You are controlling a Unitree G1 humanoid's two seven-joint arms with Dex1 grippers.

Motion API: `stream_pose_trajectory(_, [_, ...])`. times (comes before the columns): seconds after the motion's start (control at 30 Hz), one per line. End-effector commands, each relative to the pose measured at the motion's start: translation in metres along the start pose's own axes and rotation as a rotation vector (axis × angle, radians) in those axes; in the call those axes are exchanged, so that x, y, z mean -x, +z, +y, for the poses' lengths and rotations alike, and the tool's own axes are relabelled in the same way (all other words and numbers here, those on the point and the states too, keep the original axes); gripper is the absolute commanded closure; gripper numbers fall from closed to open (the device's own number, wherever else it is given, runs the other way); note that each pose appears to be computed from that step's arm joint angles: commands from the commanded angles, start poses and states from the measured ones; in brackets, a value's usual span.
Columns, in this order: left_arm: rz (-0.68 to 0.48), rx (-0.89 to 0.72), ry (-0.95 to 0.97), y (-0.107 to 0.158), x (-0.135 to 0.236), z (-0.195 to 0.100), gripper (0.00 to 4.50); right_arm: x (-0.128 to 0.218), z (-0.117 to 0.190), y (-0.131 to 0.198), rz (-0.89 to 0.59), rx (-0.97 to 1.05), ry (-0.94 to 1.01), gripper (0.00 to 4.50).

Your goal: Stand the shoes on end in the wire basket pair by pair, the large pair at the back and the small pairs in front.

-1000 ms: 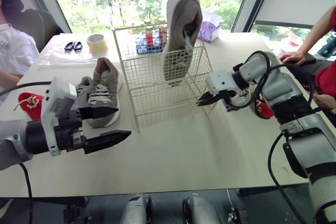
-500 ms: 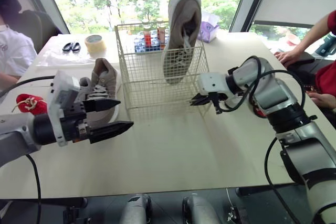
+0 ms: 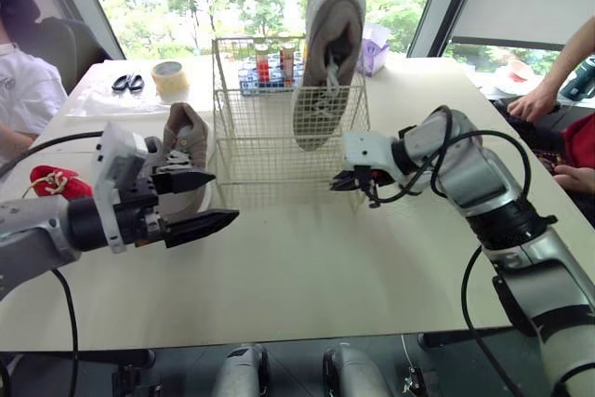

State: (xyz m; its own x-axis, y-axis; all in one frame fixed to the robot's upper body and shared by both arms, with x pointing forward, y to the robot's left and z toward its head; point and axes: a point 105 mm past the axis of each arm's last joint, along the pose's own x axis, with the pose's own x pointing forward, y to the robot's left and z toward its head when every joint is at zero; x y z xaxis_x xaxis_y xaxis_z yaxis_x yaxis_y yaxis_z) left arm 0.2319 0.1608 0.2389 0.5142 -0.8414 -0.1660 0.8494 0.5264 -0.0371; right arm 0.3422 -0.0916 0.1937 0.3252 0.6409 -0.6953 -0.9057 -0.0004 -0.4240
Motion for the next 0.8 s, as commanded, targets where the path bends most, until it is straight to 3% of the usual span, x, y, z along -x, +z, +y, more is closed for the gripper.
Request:
stream_pose_trajectory(0.03, [-0.031, -0.035, 0.003, 0.008, -0.001, 0.000, 0.00, -0.001, 0.006, 0.002, -0.008, 0.018, 0.005, 4.49])
stream_pose_trajectory(0.17, [-0.035, -0.037, 0.003, 0.009, -0.003, 0.001, 0.00, -0.001, 0.004, 0.001, -0.004, 0.051, -0.007, 4.49])
stream_pose_trajectory(0.27, [-0.035, -0.034, 0.010, 0.008, -0.001, 0.002, 0.00, 0.001, 0.003, -0.001, -0.002, 0.071, -0.012, 3.50])
stream_pose_trajectory(0.4, [-0.049, -0.020, 0.090, 0.012, 0.017, 0.020, 0.00, 0.025, -0.001, 0.020, -0.088, 0.046, -0.021, 1.72])
stream_pose_trajectory(0.53, [-0.080, -0.002, 0.278, 0.027, 0.055, 0.062, 0.00, 0.066, -0.009, 0.048, -0.249, -0.065, -0.051, 1.72])
stream_pose_trajectory(0.67, [-0.168, 0.014, 0.549, 0.059, 0.096, 0.121, 0.00, 0.105, -0.004, 0.055, -0.319, -0.085, -0.057, 1.72])
stream_pose_trajectory(0.73, [-0.136, 0.033, 0.681, 0.063, 0.107, 0.153, 0.00, 0.119, -0.001, 0.056, -0.353, -0.078, -0.059, 1.72])
stream_pose_trajectory(0.8, [-0.034, 0.152, 0.818, 0.048, 0.110, 0.190, 0.00, 0.125, 0.006, 0.054, -0.347, -0.036, -0.035, 1.72])
